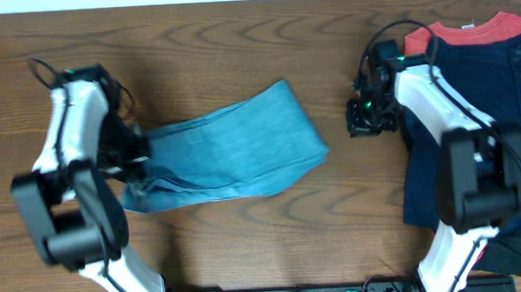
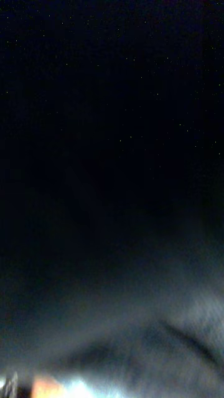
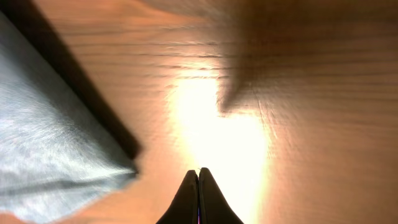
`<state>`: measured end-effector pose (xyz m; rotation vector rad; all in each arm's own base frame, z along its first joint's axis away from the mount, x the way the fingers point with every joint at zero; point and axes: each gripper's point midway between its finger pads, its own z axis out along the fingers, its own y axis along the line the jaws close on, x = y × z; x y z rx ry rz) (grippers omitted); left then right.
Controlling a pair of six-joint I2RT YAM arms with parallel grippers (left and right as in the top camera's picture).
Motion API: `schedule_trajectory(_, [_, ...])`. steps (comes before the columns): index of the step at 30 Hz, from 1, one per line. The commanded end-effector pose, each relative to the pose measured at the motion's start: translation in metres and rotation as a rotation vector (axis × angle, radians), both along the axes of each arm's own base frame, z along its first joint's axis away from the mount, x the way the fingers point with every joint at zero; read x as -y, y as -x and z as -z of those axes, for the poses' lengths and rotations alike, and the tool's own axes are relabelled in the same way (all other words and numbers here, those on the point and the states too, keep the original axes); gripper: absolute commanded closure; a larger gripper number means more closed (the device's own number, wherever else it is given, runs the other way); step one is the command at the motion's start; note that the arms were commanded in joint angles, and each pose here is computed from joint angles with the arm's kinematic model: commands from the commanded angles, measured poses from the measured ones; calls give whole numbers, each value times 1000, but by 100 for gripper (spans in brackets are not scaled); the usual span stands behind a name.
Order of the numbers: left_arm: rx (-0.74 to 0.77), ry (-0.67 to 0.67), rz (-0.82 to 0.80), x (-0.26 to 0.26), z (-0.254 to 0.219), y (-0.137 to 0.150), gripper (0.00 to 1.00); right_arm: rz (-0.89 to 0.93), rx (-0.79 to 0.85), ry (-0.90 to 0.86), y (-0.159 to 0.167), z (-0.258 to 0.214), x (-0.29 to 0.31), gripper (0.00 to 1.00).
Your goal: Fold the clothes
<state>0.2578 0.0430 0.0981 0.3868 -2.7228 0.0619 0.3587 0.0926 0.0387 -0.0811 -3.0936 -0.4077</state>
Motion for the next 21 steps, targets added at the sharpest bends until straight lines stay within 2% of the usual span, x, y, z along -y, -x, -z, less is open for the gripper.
schedule_trajectory(1, [141, -144, 40, -21, -51, -11, 94, -106, 165, -81, -6, -54, -18, 99])
schedule_trajectory(4, [195, -154, 36, -15, -75, -7, 94, -192, 251, -183, -4, -82, -49, 99])
schedule_trajectory(8, [250, -152, 70, 1, -89, -6, 94, -277, 300, -231, 0, -91, -87, 99])
schedule_trajectory(14, [305, -119, 133, 26, -90, -17, 94, -297, 318, -243, -2, -73, -138, 99])
schedule_trajectory(17, [313, -117, 150, 31, -90, -19, 94, -379, 319, -352, 4, -65, -180, 99])
schedule_trajectory(21, [313, -117, 150, 31, -90, -19, 94, -431, 294, -399, 16, -41, -221, 99])
